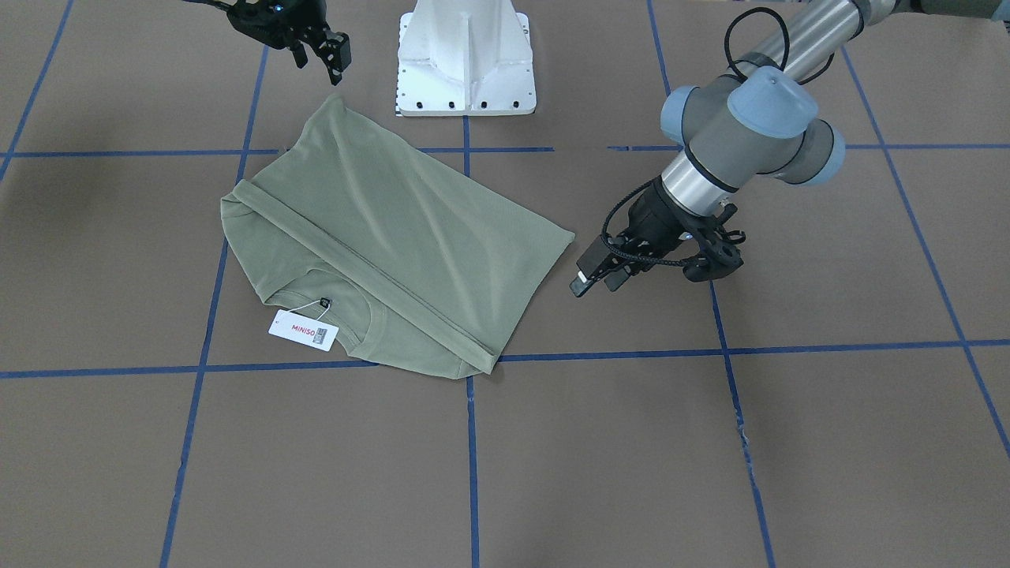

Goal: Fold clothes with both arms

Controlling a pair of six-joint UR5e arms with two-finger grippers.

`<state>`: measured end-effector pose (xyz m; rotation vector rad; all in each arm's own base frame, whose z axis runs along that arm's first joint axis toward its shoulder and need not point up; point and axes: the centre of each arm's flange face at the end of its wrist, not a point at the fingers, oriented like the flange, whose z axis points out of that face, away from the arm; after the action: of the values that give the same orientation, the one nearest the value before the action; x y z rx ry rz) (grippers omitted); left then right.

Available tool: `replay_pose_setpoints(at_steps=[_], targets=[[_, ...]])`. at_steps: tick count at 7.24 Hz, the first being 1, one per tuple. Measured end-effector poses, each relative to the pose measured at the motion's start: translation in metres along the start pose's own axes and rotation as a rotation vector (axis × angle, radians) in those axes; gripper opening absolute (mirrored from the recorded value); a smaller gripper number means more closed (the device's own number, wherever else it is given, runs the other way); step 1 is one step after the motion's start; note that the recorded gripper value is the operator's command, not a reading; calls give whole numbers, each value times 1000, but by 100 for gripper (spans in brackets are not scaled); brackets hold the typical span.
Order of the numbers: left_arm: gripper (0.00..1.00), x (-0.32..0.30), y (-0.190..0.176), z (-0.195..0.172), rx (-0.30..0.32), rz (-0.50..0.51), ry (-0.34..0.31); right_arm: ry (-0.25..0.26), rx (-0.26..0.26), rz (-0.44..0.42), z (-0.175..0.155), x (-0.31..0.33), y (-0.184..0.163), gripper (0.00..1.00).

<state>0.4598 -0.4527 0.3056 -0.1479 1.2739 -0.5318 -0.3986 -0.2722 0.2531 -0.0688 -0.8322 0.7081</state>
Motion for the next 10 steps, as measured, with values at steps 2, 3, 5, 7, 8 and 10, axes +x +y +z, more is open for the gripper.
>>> replay_pose_setpoints(at_steps=[2,3,5,7,8,10], targets=[[77,-20,32,34,16,-29,-86,-10,58,-23,8,-31,-45,100],[75,-29,43,45,16,-30,-111,-2,73,-36,13,-42,-64,100],[74,-32,52,53,24,-41,-162,10,90,-46,23,-57,-80,100],[71,-33,54,55,32,-49,-194,13,96,-48,25,-61,-84,100],[70,-33,54,55,33,-50,-197,14,97,-48,26,-61,-85,100],[68,-31,56,52,43,-58,-225,9,96,-47,27,-62,-85,100]])
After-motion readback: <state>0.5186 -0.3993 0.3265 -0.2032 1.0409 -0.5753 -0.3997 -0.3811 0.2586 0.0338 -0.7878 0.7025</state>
